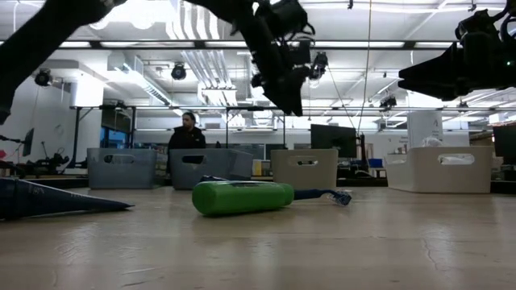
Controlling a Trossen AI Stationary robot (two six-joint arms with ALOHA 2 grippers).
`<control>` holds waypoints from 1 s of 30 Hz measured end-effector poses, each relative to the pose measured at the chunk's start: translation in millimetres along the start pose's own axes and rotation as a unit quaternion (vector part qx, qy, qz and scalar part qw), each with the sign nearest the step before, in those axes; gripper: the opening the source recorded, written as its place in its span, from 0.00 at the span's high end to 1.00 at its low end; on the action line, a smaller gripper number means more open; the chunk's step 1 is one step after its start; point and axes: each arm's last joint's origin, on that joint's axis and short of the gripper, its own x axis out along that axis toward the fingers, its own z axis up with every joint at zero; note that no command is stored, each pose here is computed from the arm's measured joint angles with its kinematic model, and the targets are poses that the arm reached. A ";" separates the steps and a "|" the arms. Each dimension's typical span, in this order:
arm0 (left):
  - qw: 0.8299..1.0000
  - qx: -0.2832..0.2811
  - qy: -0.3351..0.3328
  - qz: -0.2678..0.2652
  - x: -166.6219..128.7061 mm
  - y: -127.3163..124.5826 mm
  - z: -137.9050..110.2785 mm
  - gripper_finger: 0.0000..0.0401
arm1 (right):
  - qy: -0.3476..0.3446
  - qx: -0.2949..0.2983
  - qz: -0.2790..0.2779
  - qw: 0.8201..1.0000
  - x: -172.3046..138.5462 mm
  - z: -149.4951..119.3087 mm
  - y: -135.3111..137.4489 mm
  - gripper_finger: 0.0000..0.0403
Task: Pick & Place Travel size toiletries
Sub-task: Put the green shampoo into the gray bin
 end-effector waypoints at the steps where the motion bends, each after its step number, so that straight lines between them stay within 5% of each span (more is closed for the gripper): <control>1: 1.000 0.004 -0.001 0.006 -8.2 -3.7 -1.2 0.38 | 0.000 0.000 0.000 1.000 0.0 0.0 0.0 0.10; 8: 0.999 0.004 -0.020 0.034 -55.0 -25.7 -19.5 0.38 | 0.000 0.000 0.000 1.000 0.0 0.0 0.0 0.10; 18: 0.996 -0.079 -0.050 -0.009 -109.0 -51.4 -73.3 0.38 | 0.000 -0.001 0.000 1.000 0.0 0.0 0.0 0.10; 30: 0.983 -0.142 -0.059 -0.096 -124.3 -121.4 -128.0 0.38 | 0.000 -0.001 0.001 1.000 0.0 0.0 0.1 0.10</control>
